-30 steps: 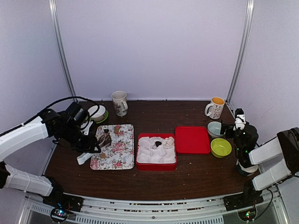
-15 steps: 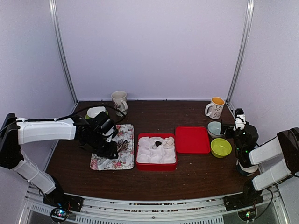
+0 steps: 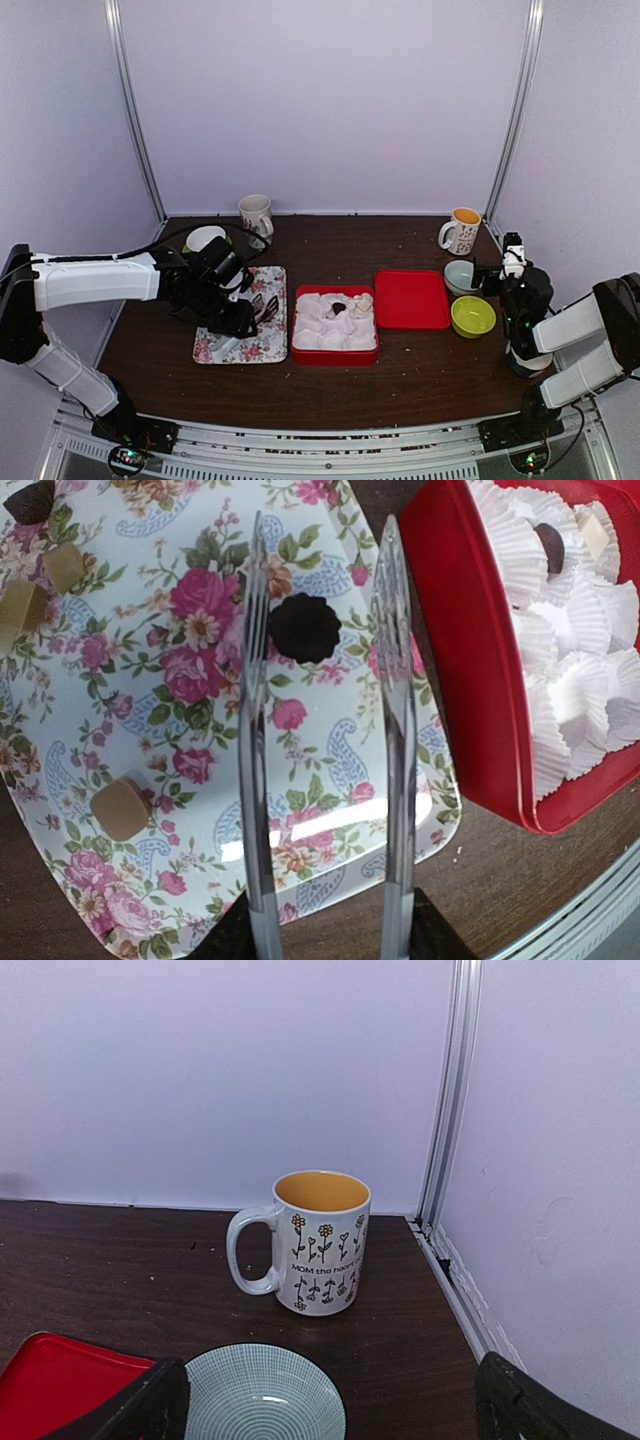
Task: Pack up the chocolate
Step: Place the fake chocolate on the plate.
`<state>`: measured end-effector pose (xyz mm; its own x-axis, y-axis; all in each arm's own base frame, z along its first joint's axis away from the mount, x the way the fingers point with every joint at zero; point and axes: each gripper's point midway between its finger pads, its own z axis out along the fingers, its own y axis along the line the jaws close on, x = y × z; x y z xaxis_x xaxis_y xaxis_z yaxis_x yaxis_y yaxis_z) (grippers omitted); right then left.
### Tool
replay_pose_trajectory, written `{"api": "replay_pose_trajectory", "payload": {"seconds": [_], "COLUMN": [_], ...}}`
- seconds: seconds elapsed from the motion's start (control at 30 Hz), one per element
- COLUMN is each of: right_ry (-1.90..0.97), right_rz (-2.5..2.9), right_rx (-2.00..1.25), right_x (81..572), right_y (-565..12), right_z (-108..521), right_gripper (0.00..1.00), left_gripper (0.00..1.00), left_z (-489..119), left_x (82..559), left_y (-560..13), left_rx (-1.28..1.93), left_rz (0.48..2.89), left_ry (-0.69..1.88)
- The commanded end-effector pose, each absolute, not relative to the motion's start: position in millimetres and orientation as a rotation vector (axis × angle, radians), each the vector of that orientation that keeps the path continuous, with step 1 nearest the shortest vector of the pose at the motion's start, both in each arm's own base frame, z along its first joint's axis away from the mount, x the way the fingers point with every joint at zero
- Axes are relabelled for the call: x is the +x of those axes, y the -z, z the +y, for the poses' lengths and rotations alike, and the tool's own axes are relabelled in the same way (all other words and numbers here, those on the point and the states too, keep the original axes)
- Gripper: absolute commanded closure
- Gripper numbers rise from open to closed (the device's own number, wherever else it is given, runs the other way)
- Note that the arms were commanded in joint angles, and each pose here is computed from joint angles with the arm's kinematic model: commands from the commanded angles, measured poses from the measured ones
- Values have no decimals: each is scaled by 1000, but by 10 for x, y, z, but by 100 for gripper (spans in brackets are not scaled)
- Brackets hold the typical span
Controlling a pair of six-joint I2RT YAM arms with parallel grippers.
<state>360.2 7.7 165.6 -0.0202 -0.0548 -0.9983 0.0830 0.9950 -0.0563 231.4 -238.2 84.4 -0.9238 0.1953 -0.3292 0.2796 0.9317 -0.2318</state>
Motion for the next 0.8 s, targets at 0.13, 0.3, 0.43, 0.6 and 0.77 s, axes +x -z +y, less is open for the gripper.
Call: {"api": "replay_pose_trajectory", "payload": {"seconds": [0.13, 0.3, 0.43, 0.6, 0.77], "right_ry": [109, 107, 108, 108, 107], "right_rz": [1557, 1556, 1557, 1558, 1556], "right_rx": [33, 32, 32, 32, 32], "right_x": [3634, 3634, 3635, 3634, 3633], "right_y": [-1766, -1767, -1764, -1761, -1765], "right_z": [56, 59, 58, 58, 58], "right_gripper": [0, 0, 0, 0, 0], "left_gripper": [53, 53, 54, 54, 53], "left_z": [-2371, -2363, -2365, -2363, -2406], "left_x": [2371, 2350, 2342, 2331, 2303], "left_y": [-1150, -1193, -1210, -1189, -1115], "left_rx": [309, 306, 309, 313, 322], "left_rz": [2691, 2680, 2675, 2681, 2715], "left_ry": [433, 450, 460, 458, 475]}}
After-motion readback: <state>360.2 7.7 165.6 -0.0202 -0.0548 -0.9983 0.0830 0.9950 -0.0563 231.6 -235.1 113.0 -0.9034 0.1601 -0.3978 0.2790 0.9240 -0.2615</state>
